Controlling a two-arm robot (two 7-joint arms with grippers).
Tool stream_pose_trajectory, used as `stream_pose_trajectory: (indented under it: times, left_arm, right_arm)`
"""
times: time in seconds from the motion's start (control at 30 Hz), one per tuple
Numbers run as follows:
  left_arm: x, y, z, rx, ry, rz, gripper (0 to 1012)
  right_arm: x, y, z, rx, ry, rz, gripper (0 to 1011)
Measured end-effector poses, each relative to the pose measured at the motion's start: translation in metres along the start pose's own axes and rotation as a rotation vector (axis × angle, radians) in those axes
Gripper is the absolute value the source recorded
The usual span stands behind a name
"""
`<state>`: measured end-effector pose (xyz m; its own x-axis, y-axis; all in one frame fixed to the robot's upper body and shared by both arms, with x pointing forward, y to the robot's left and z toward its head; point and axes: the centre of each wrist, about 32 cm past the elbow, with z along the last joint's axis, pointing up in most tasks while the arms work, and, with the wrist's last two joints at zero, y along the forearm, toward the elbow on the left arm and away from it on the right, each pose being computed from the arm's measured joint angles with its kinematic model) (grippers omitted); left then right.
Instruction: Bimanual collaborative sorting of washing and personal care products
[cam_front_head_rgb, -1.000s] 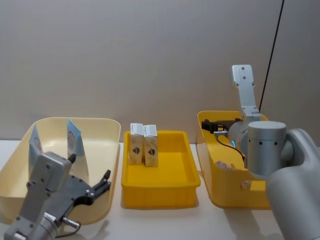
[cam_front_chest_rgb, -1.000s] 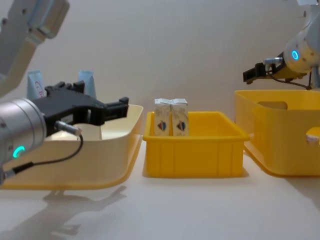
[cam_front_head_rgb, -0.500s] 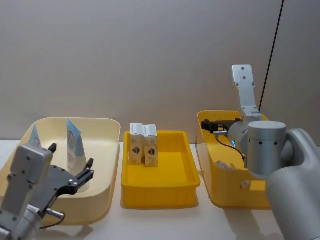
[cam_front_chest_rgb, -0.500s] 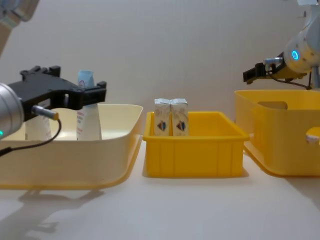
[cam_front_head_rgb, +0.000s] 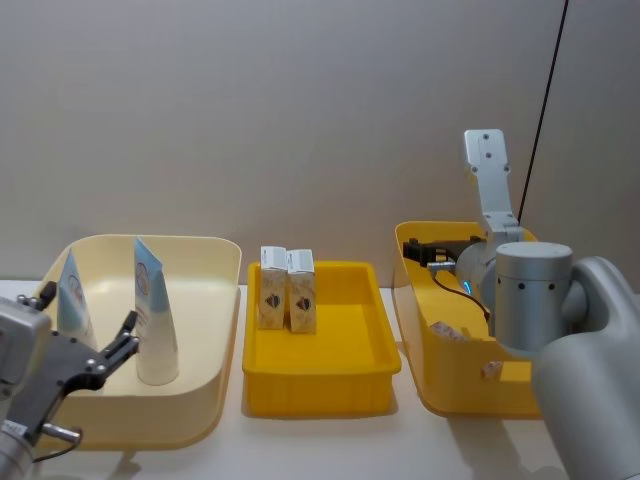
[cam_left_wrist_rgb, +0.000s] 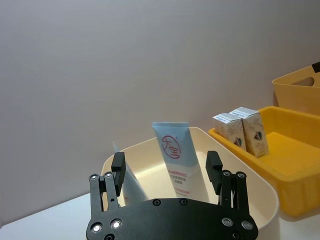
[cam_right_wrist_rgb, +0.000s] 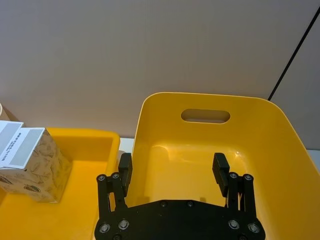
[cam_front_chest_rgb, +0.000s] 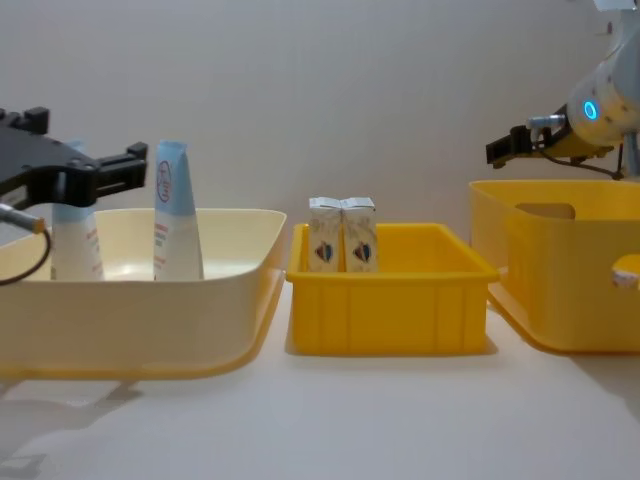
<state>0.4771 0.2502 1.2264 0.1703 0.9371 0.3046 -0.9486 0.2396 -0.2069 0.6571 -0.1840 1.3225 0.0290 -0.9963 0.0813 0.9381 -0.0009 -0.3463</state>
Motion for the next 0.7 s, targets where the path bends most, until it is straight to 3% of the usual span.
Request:
stream_pose_trajectory:
  times: [0.13,0.33,0.7]
  left_arm:
    - [0.0055,0.0037,-0.0012,0.002,-0.002,0.013,1003]
    - [0.014,0.0067,-0.0035,0.018,0.019,0.02,1003]
    - [0.0338,0.0025,-0.0157,0.095,0.08,0.0,1003]
  right_arm:
    - [0.0,0.0,0.0,0.0,0.0,0.0,1001]
    - [0.0,0.0,0.0,0.0,0.0,0.0,1001]
    - [0.0,0.0,0.0,0.0,0.0,0.0,1001]
